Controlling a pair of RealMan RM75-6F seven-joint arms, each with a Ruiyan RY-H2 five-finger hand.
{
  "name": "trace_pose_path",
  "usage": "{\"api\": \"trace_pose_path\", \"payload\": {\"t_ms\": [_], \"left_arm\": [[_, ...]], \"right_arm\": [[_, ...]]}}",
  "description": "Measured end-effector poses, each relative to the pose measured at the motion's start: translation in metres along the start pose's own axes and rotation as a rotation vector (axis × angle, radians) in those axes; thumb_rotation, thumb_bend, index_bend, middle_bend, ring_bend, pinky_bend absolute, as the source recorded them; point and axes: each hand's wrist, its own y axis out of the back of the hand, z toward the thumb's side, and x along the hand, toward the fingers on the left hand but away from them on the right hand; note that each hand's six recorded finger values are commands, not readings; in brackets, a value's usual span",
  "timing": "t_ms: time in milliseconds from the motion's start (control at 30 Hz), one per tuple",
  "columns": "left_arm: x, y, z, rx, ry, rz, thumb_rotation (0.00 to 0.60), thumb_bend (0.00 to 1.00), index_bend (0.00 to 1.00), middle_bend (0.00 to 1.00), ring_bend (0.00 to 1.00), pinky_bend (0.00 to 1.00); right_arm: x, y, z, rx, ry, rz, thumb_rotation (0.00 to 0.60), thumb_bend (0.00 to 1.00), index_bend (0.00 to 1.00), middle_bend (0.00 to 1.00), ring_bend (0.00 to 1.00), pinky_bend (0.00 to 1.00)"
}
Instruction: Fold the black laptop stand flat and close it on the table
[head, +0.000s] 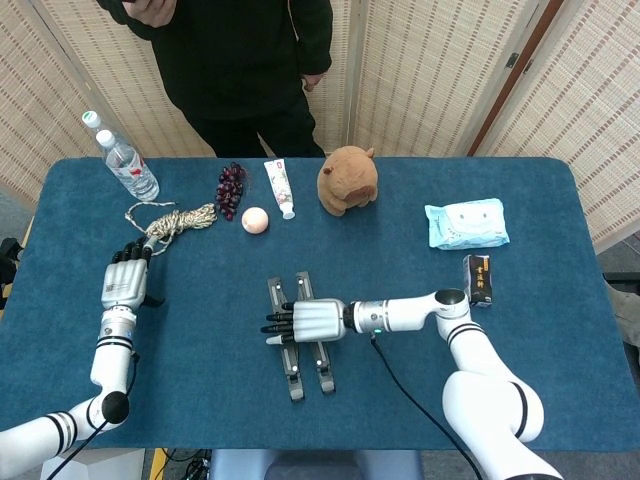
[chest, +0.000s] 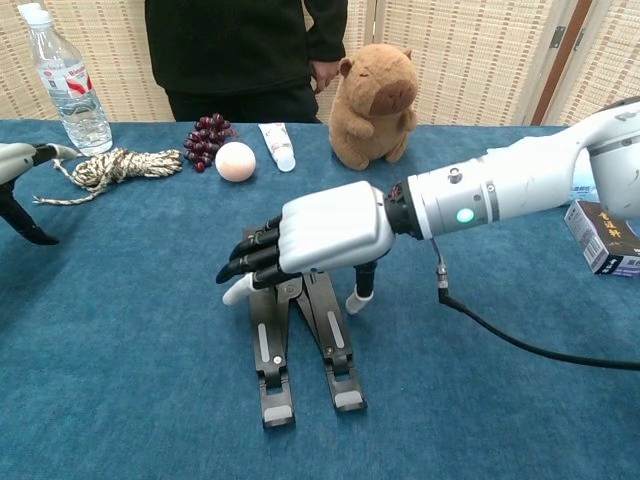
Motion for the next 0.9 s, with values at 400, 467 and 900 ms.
{"api": "trace_pose_path", "payload": {"t_ms": [400, 467, 900], "left_arm": [[0.001, -0.002, -0.002, -0.005, -0.003, -0.004, 0.600, 0.00, 0.02, 0.05, 0.05, 0.13], [0.001, -0.002, -0.002, -0.008, -0.003, -0.003, 0.600, 0.00, 0.02, 0.05, 0.05, 0.13], [0.001, -0.004, -0.004, -0.015, -0.006, -0.004, 0.600, 0.00, 0.02, 0.05, 0.05, 0.13]], "right_arm": [[-0.007, 0.001, -0.005, 0.010, 0.010, 0.035, 0.600, 0.00, 0.00, 0.00, 0.00, 0.25], [-0.009, 0.002, -0.005, 0.016, 0.017, 0.041, 0.600, 0.00, 0.00, 0.00, 0.00, 0.25], [-0.015, 0.005, -0.006, 0.012, 0.040, 0.064, 0.600, 0.00, 0.00, 0.01, 0.00, 0.25]]}}
